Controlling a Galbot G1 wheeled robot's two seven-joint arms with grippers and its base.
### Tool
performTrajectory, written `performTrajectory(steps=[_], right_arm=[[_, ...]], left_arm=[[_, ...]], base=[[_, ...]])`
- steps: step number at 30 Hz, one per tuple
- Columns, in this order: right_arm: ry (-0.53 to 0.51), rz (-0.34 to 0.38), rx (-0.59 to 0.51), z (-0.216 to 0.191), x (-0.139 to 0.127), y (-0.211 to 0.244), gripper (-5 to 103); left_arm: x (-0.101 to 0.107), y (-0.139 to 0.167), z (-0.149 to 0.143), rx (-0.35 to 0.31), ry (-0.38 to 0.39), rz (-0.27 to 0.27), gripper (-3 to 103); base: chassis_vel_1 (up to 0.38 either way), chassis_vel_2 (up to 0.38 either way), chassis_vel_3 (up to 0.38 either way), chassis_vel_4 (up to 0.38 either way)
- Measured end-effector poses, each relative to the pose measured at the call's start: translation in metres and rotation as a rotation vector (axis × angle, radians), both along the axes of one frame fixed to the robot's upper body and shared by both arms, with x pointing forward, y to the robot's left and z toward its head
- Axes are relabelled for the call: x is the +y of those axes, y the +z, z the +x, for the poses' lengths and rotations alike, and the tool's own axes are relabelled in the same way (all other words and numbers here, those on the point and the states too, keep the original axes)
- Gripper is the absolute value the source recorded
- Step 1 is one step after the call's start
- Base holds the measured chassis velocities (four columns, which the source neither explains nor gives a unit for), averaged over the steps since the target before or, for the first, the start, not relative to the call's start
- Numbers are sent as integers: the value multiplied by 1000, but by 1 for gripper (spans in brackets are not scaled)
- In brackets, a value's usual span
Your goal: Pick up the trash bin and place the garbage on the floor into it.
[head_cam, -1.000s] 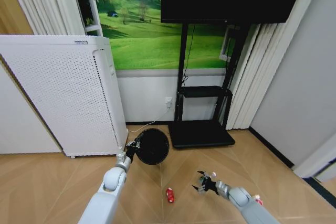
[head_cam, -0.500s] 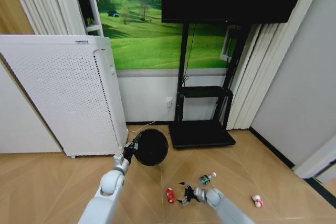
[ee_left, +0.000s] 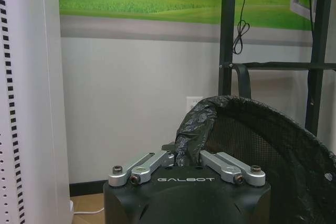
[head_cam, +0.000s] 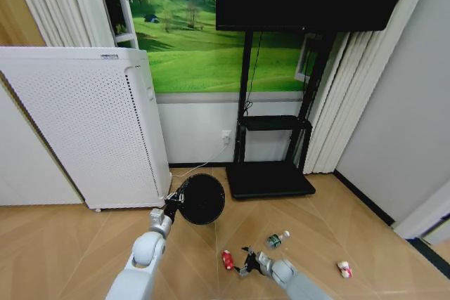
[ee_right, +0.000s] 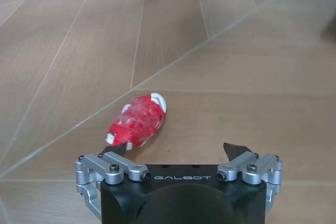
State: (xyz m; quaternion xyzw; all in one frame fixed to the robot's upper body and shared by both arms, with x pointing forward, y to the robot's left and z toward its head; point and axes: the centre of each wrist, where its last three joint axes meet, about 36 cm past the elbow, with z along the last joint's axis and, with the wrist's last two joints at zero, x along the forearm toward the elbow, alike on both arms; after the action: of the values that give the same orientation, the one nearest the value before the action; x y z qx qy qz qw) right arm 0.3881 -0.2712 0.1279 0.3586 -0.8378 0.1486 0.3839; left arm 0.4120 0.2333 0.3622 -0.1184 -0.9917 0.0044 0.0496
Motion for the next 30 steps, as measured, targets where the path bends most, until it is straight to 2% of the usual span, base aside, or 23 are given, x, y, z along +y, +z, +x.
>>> performTrajectory(steps=[2, 5, 6, 7, 8, 10, 11, 14, 15, 17, 25, 30], right_arm=[[-28, 16, 49, -4, 4, -1, 100], [-35, 20, 65, -5, 5, -1, 100], [-71, 35, 101, -8, 9, 0, 100], [-169, 58, 152, -11, 16, 3, 100], [-169, 58, 152, -11, 16, 3, 100], [-301, 67, 230, -14, 31, 6, 100], [-301, 67, 230, -14, 31, 6, 100], [-523, 70, 371, -8, 63, 18, 100], [-523, 70, 371, -8, 63, 18, 100], [-599, 89, 437, -1, 75, 25, 100], [-640, 104, 477, 6, 82, 29, 100], [-632, 99, 423, 8, 89, 21, 100]], left_arm=[[1, 0, 1, 0, -6, 4, 7], [1, 0, 1, 0, -6, 5, 7], [2, 0, 1, 0, -8, 5, 7], [4, 1, 2, -1, -6, 6, 7], [4, 1, 2, -1, -6, 6, 7], [6, -1, 2, 2, -3, 8, 7], [6, -1, 2, 2, -3, 8, 7], [8, -3, 1, 10, -2, 8, 7], [8, -3, 1, 10, -2, 8, 7], [8, -5, 1, 14, -1, 5, 7], [8, -7, 1, 15, 0, 0, 7], [7, -9, 0, 19, -2, -3, 7]], base=[[0, 0, 0, 0], [0, 0, 0, 0], [0, 0, 0, 0], [0, 0, 0, 0], [0, 0, 0, 0], [0, 0, 0, 0], [0, 0, 0, 0], [0, 0, 0, 0], [0, 0, 0, 0], [0, 0, 0, 0], [0, 0, 0, 0], [0, 0, 0, 0]])
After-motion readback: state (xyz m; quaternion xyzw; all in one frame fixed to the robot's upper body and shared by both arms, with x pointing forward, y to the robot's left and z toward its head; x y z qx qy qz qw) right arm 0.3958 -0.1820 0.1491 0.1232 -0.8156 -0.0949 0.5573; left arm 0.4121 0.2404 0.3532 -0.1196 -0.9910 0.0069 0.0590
